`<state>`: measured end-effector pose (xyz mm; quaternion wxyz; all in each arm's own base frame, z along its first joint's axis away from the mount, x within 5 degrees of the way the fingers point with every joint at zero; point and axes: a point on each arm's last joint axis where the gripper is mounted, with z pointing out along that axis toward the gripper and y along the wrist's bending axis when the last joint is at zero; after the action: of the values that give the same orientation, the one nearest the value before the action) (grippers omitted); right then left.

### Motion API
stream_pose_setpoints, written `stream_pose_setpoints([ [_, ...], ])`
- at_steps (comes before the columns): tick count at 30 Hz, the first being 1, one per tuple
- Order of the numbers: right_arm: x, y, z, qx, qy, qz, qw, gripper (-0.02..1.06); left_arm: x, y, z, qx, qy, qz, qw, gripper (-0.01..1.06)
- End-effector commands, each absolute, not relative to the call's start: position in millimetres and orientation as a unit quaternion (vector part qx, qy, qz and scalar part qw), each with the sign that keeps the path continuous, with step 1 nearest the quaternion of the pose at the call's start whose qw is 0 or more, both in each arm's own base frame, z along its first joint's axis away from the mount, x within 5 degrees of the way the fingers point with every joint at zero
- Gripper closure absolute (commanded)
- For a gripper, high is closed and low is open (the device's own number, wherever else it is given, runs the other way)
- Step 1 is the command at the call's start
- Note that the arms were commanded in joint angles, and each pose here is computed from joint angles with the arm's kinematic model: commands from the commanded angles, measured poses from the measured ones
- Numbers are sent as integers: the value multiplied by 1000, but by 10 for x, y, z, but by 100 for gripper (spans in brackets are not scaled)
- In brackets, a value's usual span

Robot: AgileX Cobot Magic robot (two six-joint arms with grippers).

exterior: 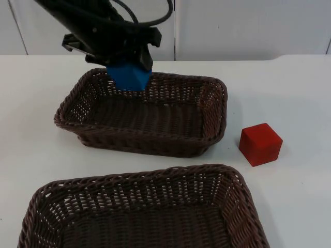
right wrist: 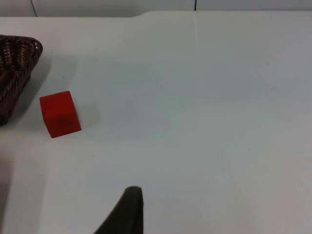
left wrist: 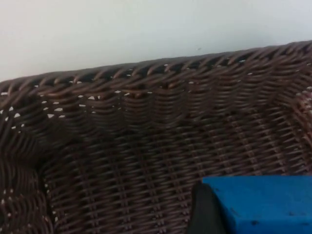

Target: Pick up one cube with the left hand and place it into the upper basket. Pick up one cube with the right hand and place it into the lower basket.

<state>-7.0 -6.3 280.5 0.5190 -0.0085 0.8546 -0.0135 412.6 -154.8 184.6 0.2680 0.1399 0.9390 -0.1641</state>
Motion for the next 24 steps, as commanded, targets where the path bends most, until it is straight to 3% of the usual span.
stream_pose_setpoints([
  [1, -73, -66, 2803, -9, 853, -16, 521, -1, 4165, -1577, 1792, 144, 938, -158, 274, 105],
  [24, -73, -66, 2803, -9, 853, -16, 521, -1, 4292, -1569, 1219, 139, 946, -128, 264, 105],
])
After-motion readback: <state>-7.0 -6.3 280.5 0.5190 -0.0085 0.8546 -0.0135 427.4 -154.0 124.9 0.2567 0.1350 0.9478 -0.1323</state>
